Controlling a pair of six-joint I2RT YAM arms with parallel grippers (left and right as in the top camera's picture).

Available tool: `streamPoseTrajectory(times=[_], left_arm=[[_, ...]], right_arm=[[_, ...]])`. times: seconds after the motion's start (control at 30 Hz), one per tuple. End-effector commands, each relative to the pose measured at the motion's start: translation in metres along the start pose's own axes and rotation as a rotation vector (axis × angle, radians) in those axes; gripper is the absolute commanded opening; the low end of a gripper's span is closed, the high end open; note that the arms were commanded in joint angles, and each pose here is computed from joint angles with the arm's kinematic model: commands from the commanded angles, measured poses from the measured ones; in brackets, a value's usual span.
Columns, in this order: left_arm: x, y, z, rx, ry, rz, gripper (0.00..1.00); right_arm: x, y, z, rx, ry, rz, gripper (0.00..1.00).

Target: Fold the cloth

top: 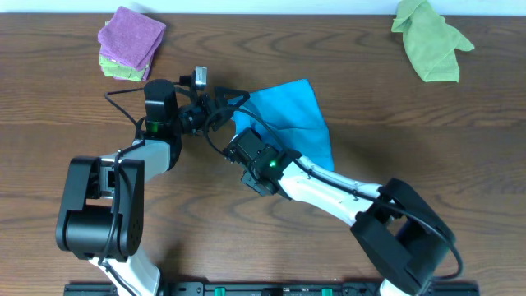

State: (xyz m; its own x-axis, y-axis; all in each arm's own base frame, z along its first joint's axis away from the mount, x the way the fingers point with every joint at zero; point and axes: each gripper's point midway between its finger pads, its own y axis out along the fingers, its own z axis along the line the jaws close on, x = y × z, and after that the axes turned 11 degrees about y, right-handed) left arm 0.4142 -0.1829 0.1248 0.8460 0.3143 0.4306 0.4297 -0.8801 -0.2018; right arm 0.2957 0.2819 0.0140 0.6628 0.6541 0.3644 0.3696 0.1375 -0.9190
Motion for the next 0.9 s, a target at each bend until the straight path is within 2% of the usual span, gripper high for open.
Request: streamPoseTrajectory(times=[0.0,0.03,0.1,0.17,0.4,0.7,0.87], left_arm=[[0.006,-0.002,-0.006,-0.007,0.018,-0.013,0.95],[0.006,-0.002,-0.006,-0.007,0.018,-0.013,0.95],[0.006,-0.002,-0.006,-0.007,0.018,-0.013,0.95],[0.006,-0.002,-0.006,-0.007,0.018,-0.013,0.95],[0.006,-0.002,-0.006,-0.006,0.020,-0.015,0.95],[0.007,-0.007,0.010,0.054,0.028,-0.027,0.95],[0.000,-0.008,0.024,0.110,0.007,-0.013,0.95]], right_arm=[[-0.007,0.008,-0.009,-0.029,0.017,0.025,0.26],[-0.006,0.008,-0.010,-0.032,0.019,0.025,0.24],[-0.006,0.009,-0.013,-0.036,0.025,0.025,0.10],[-0.006,0.009,-0.016,-0.038,0.031,0.026,0.01],[-0.002,0.007,-0.023,-0.044,0.050,0.018,0.01],[0.047,-0.042,-0.034,-0.041,0.083,-0.102,0.01],[0.056,-0.059,-0.046,-0.049,0.107,-0.144,0.01]])
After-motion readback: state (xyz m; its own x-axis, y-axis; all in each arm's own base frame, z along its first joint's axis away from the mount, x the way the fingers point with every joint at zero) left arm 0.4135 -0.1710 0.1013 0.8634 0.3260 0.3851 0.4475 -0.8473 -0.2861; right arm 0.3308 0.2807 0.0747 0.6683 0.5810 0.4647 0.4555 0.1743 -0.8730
